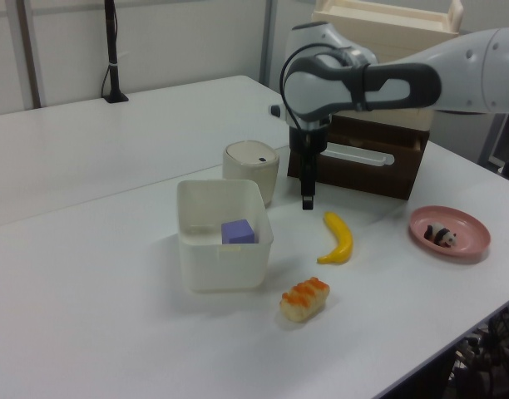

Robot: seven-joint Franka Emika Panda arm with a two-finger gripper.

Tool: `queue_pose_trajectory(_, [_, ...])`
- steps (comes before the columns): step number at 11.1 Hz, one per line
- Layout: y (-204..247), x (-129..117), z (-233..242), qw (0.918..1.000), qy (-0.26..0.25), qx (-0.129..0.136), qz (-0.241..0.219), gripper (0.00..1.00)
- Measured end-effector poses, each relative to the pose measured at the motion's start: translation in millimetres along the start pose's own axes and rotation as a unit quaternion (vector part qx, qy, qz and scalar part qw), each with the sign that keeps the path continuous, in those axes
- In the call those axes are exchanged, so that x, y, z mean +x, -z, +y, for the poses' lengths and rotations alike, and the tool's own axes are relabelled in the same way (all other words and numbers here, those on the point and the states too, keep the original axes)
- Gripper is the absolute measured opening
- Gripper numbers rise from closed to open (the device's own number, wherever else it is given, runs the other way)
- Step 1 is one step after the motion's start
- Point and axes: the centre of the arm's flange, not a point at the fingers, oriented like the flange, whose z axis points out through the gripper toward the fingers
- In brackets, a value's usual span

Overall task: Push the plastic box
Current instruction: 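Move the gripper over the white plastic box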

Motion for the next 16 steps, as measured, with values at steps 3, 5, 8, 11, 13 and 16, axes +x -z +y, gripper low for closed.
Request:
queue_pose_trajectory(3, [-18, 10, 0, 0.9978, 0.059, -0.007, -0.029, 1.00])
queue_pose_trajectory(5, [-21, 14, 2, 0.9974, 0.066, -0.012, -0.024, 1.00])
queue_pose_trajectory(8, [-14, 24, 11, 0.9963, 0.067, -0.052, 0.016, 1.00])
queue_pose_trajectory(11, [-23, 32, 16, 0.9939, 0.070, -0.074, 0.041, 1.00])
queue_pose_trajectory(13, [-43, 36, 16, 0.9939, 0.072, -0.073, 0.041, 1.00])
queue_pose_trajectory(16, [-55, 39, 17, 0.9944, 0.074, -0.066, 0.035, 1.00])
